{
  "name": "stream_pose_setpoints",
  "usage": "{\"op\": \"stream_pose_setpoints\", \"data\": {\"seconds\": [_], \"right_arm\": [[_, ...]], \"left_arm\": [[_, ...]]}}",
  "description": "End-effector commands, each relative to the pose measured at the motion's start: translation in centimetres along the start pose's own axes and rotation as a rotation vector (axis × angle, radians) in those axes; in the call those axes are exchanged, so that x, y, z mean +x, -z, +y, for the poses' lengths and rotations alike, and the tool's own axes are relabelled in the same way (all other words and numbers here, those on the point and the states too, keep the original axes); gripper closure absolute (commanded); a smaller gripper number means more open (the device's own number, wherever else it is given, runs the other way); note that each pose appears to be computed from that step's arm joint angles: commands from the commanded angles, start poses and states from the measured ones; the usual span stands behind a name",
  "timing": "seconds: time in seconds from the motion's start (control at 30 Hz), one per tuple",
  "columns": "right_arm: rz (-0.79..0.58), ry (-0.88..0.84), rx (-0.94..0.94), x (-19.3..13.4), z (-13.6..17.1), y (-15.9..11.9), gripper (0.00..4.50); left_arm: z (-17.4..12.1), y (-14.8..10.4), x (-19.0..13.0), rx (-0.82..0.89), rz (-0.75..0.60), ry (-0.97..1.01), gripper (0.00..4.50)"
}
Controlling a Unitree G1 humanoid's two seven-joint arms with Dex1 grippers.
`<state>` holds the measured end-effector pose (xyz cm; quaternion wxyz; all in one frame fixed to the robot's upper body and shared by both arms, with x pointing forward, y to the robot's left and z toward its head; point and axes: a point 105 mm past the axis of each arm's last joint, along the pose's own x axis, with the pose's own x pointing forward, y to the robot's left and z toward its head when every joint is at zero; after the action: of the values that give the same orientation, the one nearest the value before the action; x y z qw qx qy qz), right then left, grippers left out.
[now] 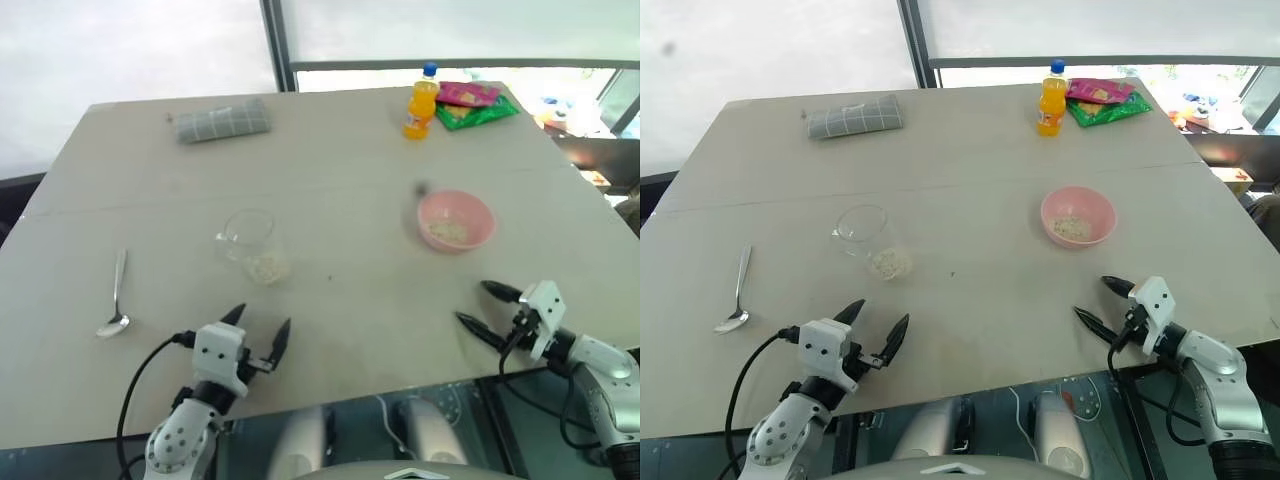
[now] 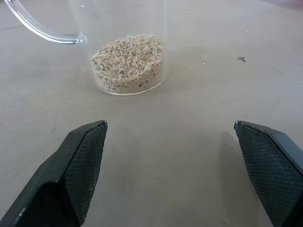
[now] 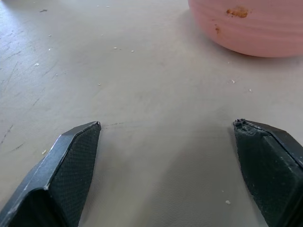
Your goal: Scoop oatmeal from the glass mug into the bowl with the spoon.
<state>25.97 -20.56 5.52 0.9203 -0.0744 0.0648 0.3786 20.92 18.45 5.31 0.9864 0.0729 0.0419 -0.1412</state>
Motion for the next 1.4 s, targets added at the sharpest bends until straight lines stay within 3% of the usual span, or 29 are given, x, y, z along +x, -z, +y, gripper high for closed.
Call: {"op": "stream_pose_setpoints", "data": {"seconds": [0.03,0.87,1.07,1.4], "right_arm": [[0.012,-0.023,0.009,0.3,0.7,0.3,0.00],[0.010,-0.041,0.014,0.3,1.5,0.1,0.00],[0.004,-0.196,-0.039,0.1,3.9,-1.8,0.00],[-0.121,-0.449,-0.091,2.1,9.1,-8.8,0.00]], "left_arm": [[-0.7,1.3,-0.7,-0.025,0.053,0.032,0.05],[-0.4,0.4,-1.4,-0.028,0.033,0.003,0.05],[5.2,-1.9,-1.8,-0.199,-0.074,-0.333,0.05],[15.2,-2.9,-4.3,-0.048,0.054,-0.655,0.05]]}}
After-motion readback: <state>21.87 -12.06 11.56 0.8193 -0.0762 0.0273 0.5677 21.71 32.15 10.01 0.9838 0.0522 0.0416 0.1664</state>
